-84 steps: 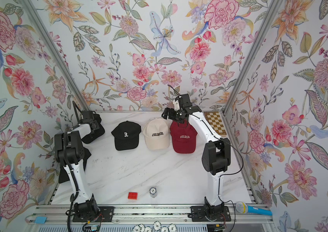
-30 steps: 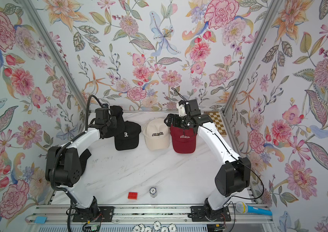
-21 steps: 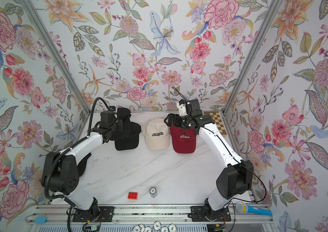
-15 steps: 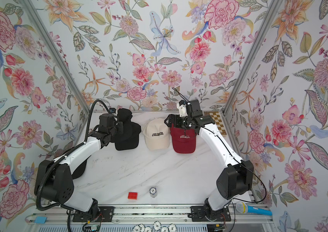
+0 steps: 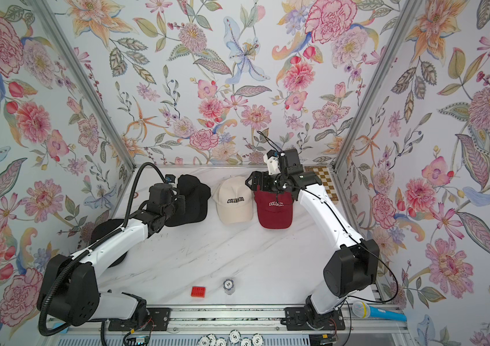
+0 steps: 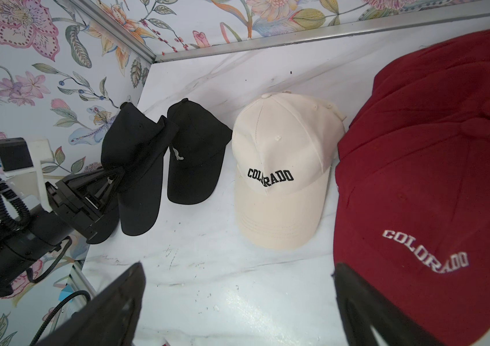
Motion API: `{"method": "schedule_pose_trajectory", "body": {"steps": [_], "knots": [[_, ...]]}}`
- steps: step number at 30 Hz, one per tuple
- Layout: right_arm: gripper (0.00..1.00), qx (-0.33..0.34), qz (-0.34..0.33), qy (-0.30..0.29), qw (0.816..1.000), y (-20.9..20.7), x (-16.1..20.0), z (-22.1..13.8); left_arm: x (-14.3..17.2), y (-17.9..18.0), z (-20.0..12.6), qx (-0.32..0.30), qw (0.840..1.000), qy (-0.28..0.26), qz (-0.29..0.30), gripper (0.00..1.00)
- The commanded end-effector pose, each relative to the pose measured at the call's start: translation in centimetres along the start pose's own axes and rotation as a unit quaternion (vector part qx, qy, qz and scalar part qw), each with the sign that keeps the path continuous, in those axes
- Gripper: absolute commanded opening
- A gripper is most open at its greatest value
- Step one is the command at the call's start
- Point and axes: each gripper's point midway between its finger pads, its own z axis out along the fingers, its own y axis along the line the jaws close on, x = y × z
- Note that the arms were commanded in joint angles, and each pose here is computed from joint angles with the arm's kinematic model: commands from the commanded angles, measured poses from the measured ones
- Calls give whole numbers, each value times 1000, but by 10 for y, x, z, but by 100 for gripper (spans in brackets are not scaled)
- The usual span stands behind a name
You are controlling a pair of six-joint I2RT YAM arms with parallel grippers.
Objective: Stack the baseball caps by color
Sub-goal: Place the baseball cap on the baseball cap.
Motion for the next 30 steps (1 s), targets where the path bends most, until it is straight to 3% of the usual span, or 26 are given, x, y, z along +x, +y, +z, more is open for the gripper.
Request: {"method": "schedule_pose_trajectory", "body": {"steps": [1,14,16,18,19,30], "knots": [[99,-8,-15,-13,1000,10,-9,-15,-8,-10,-5,10,1000,-24,2,0],[99,1,-15,-12,1000,6,-11,-20,8,-14,19,4,999,9,39,3],[99,3,-13,-10,1000,4,-9,-20,12,-12,22,-5,999,13,43,11],[99,5,-12,-10,1000,2,-8,-20,15,-8,25,-14,999,17,45,37],[99,7,-11,-10,1000,0,-8,-20,18,-7,28,-18,999,21,45,43],[99,14,-3,-12,1000,-9,-12,-22,37,-9,52,-24,998,50,43,46]]}}
